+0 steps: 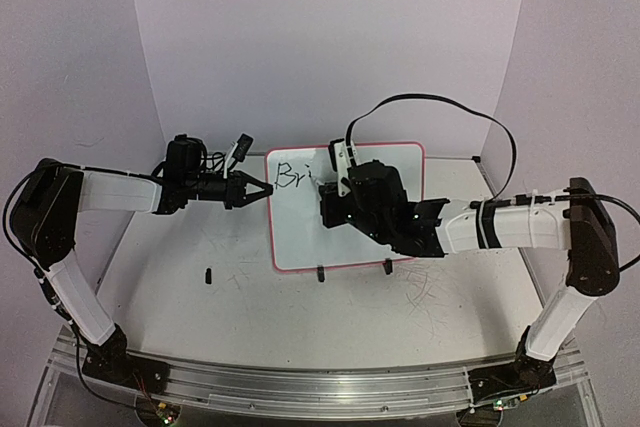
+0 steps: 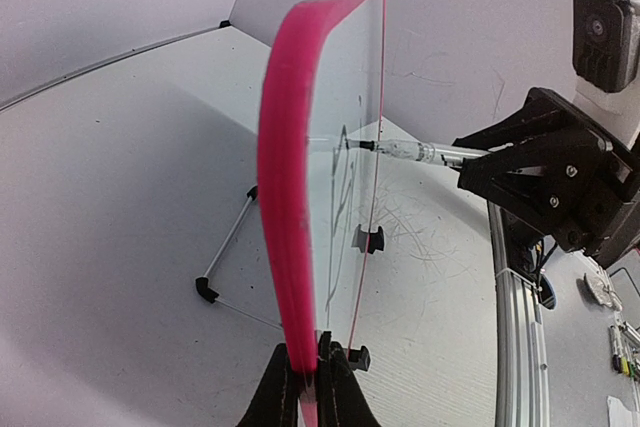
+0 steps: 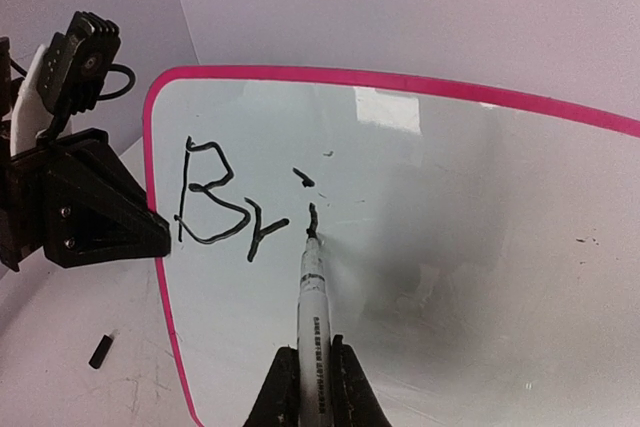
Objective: Write a sentence on the whiteboard
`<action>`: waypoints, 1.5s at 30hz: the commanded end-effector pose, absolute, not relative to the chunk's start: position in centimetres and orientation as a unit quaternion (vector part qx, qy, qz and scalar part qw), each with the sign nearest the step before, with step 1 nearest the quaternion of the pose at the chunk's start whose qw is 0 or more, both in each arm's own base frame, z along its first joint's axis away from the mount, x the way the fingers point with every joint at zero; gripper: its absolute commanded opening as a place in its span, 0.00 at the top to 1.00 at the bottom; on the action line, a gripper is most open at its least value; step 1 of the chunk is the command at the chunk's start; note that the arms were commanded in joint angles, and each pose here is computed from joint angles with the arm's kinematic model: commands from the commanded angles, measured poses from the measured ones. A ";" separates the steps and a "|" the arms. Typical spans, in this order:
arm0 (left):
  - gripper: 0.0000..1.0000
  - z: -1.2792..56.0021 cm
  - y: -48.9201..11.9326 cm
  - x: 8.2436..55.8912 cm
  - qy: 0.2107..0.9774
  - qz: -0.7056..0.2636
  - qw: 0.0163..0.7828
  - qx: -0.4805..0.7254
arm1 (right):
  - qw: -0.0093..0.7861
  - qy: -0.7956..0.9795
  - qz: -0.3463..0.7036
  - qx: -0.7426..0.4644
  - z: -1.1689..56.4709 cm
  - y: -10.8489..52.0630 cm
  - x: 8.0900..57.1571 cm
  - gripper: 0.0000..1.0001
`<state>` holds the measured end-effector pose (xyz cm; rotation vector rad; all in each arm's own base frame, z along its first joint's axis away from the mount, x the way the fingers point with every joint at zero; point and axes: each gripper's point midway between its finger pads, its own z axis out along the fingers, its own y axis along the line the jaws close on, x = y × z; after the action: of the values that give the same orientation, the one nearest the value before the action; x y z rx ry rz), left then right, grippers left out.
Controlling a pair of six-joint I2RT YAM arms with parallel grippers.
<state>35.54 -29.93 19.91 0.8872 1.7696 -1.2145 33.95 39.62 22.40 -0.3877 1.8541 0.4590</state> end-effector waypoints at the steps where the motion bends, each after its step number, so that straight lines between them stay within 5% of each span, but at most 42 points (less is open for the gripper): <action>1: 1.00 23.2 -29.7 35.7 0.661 -0.459 0.457 0.379 | 0.560 0.789 0.200 -0.155 22.8 39.4 33.6 1.00; 28: 1.00 23.1 -29.6 35.8 0.662 -0.458 0.457 0.378 | 0.546 0.798 0.201 -0.155 21.7 39.7 33.0 1.00; 35: 1.00 23.0 -29.6 35.9 0.664 -0.457 0.457 0.377 | 0.592 0.740 0.286 -0.141 30.1 39.1 31.4 1.00; 45: 1.00 23.1 -29.6 35.9 0.664 -0.456 0.458 0.376 | 0.591 0.762 0.220 -0.143 26.6 37.9 32.8 1.00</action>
<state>35.52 -29.93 19.99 0.8962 1.7606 -1.2075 31.83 38.18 27.31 -0.3380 1.7731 0.5839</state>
